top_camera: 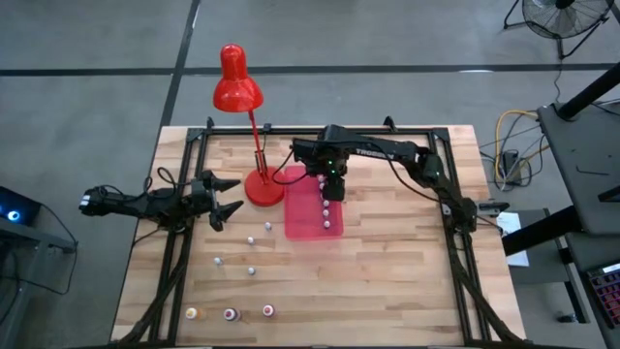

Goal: Pick & Place food coloring
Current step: Put the big yellow food coloring bottle into the bin

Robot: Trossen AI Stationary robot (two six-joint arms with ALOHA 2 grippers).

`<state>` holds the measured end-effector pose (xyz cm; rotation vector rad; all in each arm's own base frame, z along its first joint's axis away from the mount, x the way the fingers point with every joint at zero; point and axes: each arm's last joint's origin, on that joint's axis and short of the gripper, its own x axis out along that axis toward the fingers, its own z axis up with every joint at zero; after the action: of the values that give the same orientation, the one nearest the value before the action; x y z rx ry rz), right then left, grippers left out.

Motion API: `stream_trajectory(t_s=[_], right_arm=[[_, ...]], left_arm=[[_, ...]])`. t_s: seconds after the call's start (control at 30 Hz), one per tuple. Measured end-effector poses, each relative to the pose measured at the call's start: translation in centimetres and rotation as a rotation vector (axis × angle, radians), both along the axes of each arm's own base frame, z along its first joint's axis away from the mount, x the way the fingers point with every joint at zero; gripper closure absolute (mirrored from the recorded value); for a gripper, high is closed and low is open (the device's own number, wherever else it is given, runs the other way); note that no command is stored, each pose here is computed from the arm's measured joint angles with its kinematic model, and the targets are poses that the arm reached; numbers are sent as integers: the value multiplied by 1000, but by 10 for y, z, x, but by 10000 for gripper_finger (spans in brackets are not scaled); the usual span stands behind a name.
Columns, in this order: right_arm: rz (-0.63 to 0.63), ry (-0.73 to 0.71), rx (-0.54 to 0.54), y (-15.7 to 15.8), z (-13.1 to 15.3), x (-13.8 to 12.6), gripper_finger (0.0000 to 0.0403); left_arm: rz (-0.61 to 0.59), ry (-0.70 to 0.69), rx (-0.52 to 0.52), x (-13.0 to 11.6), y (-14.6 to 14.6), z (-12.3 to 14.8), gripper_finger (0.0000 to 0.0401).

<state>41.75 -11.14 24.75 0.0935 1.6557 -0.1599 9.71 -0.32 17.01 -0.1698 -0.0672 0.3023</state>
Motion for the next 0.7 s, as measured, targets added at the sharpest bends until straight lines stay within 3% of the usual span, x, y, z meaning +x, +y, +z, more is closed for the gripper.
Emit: stream_trajectory(t_s=[0.7], right_arm=[[36,51,18,-2,-45,18,270]], left_arm=[[-1,0,0,0,0,0,87]])
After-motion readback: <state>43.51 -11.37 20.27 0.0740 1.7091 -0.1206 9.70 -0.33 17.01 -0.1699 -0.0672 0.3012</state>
